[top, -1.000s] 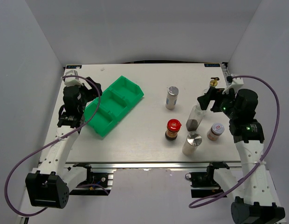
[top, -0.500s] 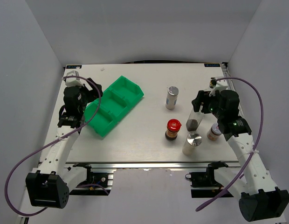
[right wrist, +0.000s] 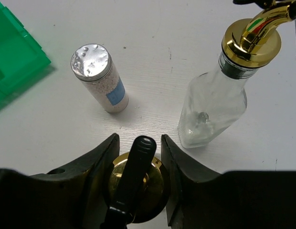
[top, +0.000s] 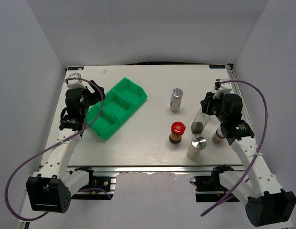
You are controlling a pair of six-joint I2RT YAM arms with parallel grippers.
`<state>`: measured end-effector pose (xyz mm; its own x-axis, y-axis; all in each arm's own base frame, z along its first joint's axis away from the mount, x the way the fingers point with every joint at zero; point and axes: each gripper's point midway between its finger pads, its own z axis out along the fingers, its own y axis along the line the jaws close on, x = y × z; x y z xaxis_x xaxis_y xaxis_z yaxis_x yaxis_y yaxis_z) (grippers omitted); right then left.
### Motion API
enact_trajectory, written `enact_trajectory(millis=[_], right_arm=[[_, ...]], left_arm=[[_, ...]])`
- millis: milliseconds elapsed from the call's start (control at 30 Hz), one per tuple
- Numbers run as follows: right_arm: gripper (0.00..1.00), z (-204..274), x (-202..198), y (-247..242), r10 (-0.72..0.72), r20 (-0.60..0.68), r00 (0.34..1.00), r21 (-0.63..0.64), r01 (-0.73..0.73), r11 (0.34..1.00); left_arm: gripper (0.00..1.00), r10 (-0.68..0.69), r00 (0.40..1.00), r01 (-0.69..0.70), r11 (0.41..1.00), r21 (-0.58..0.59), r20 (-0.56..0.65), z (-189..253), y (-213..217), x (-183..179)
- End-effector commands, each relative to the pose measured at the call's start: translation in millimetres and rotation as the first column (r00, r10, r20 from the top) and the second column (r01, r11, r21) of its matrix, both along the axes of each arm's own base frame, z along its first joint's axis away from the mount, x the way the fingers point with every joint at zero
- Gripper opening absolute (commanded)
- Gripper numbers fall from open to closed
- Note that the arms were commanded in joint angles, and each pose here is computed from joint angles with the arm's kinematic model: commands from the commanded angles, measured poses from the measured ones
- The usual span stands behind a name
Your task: Organize the condiment bottles
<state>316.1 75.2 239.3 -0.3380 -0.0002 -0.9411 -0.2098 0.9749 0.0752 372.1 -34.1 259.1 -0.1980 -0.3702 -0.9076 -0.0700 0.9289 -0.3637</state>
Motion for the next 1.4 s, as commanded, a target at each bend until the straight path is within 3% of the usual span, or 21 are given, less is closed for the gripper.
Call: enact_trajectory(millis=[0,167,467,667,900,1167,1200,1267,1300,1367], right_arm=[[0.25,34.0,1.8,6.0,0.032,0.126,0.992,0.017,-0.035,0.999],[0.05,78.6,0.8,13.6,0.071,0.236,0.969,0.029,-0.080,0.996],[0.00,188.7,9.8,24.0,0.084,0.428,0.900,-0.002,-0.092,0.996],[0.00,262.0,4.3,66.3,0.226,0.522,0.823,-0.024,-0.251,0.968],[0.00,281.6,52.3,141.7,0.339,0.526,0.780,-0.077,-0.353,0.932],[0.00,289.4,98.8,240.0,0.383,0.596,0.706,-0.014,-0.468,0.884],[0.00,271.5,114.8,258.2,0.397,0.575,0.716,-0.014,-0.476,0.879],[0.00,293.2,114.3,278.2,0.392,0.626,0.675,0.001,-0.503,0.864],[0.00,274.6,130.0,295.9,0.402,0.607,0.685,0.001,-0.506,0.863],[0.00,297.4,129.2,309.9,0.369,0.669,0.645,0.020,-0.512,0.859]], left_arm=[[0.98,0.013,1.000,-0.013,1.000,0.010,0.009,3.0,3.7,-2.6],[0.98,0.009,1.000,-0.009,1.000,0.008,0.009,3.1,2.8,-2.7],[0.98,0.022,1.000,-0.023,1.000,0.017,0.007,2.5,5.9,-4.7],[0.98,0.024,1.000,-0.025,0.999,0.022,0.011,4.3,6.7,-5.2],[0.98,0.040,0.999,-0.041,0.999,0.035,0.008,3.9,9.9,-4.7],[0.98,0.051,0.999,-0.050,0.998,0.047,-0.012,-1.7,12.5,-2.5],[0.98,0.053,0.999,-0.052,0.998,0.046,-0.013,-2.6,12.7,-2.2],[0.98,0.050,0.999,-0.049,0.998,0.046,-0.013,-3.1,12.1,-1.8],[0.98,0.049,0.999,-0.048,0.998,0.044,-0.016,-4.4,11.8,-1.8],[0.98,0.047,0.999,-0.046,0.998,0.044,-0.021,-5.8,11.5,-1.5]])
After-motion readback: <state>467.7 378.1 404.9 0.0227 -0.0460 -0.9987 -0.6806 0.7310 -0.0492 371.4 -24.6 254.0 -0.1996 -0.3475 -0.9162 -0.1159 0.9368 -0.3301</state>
